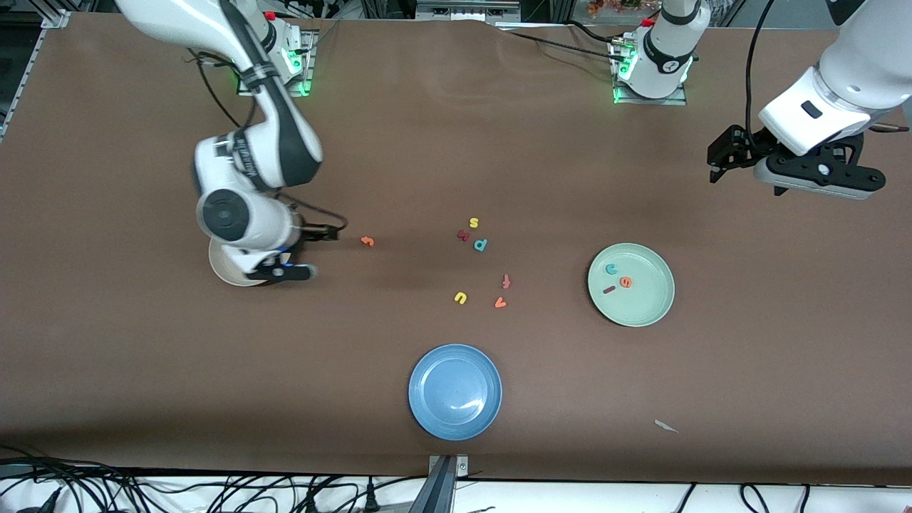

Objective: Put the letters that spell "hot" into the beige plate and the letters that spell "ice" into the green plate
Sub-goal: 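Reach and grasp the orange letter with the right gripper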

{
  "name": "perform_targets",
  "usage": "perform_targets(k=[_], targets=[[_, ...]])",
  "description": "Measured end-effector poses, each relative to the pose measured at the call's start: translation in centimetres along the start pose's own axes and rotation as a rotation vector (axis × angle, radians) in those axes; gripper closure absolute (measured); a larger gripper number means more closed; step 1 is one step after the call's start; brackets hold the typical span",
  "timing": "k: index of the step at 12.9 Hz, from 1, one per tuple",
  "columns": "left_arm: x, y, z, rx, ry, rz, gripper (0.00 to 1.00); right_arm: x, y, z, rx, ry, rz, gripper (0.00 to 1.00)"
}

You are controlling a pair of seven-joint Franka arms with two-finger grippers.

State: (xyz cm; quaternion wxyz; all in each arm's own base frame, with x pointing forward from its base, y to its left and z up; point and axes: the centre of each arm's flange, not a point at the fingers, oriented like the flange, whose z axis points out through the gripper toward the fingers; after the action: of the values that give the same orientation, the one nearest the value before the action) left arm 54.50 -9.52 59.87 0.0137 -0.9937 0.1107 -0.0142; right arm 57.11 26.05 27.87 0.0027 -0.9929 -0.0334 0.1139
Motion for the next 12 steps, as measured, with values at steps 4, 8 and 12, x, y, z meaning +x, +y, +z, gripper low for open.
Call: perform_targets(k=[4, 8, 12], targets=[[-0.1, -0.1, -0.4, 0.001, 0.011, -0.002, 0.0, 0.1, -5.4, 5.7, 0.014, 0.045, -0.17, 0.01], [-0.1, 0.2, -0.5, 0.001, 0.013, 0.004, 0.0, -0.2, -4.8, 8.4, 0.007, 0.048, -0.282, 0.04], [-0.1, 0.0, -0.5, 0.001, 0.016, 0.001, 0.0, -1.1, -4.1, 10.9, 0.007, 0.077, -0.289, 0.06]])
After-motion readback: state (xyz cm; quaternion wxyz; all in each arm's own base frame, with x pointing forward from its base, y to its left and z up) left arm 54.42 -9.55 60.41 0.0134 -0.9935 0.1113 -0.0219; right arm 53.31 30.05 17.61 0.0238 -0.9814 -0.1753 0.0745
